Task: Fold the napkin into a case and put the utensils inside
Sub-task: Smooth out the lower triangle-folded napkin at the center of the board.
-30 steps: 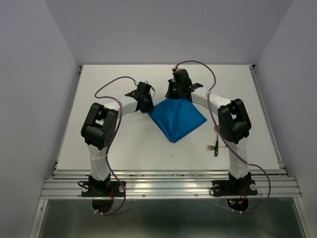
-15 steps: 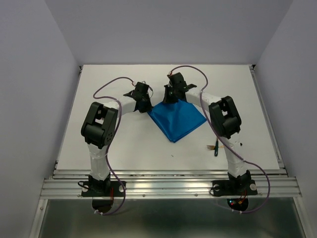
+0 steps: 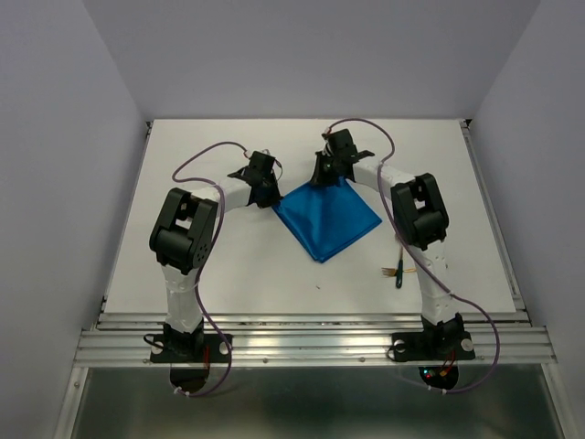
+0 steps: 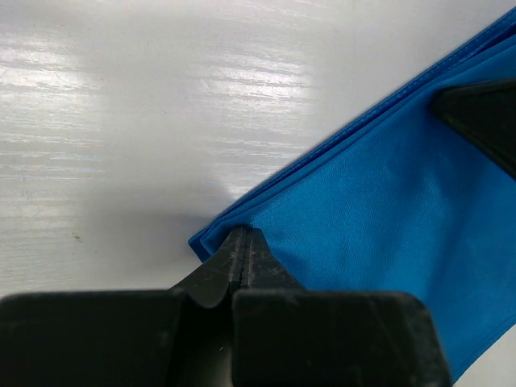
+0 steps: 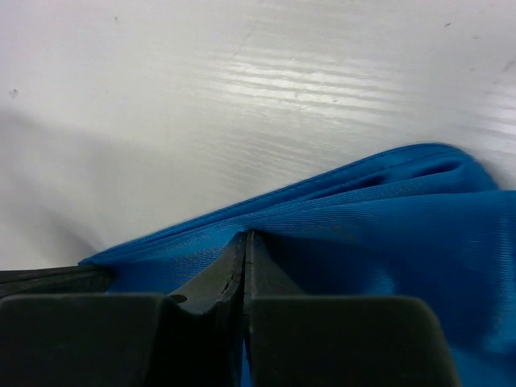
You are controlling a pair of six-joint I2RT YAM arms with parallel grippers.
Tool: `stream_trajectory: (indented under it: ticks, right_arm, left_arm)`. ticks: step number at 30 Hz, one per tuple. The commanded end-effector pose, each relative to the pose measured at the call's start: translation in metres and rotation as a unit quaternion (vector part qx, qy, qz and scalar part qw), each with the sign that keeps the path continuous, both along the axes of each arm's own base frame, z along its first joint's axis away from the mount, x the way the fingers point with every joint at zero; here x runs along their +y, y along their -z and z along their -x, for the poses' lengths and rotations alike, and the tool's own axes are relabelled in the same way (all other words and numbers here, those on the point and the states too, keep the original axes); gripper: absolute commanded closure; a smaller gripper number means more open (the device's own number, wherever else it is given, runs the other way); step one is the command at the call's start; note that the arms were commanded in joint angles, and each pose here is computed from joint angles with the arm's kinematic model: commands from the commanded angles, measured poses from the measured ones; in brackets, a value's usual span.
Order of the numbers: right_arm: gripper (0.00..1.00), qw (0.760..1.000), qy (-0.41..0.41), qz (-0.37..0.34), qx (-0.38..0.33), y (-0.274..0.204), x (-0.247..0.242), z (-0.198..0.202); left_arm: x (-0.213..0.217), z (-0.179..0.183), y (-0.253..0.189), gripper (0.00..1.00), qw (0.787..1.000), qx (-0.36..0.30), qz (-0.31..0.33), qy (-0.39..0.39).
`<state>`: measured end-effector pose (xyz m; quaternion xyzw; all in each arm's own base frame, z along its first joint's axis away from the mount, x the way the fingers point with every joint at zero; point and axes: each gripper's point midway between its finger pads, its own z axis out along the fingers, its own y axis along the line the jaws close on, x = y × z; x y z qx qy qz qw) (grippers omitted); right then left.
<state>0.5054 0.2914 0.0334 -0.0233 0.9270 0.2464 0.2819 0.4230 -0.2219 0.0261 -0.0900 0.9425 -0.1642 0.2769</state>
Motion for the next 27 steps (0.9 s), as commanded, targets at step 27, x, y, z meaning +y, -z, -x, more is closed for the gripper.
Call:
stream_trajectory:
  ticks: [27]
  right_arm:
    - [0.99, 0.996, 0.084, 0.011, -0.004, 0.011, -0.103, -0.052]
  left_arm:
    - [0.02, 0.017, 0.028, 1.0, 0.999, 0.034, -0.027, 0.011]
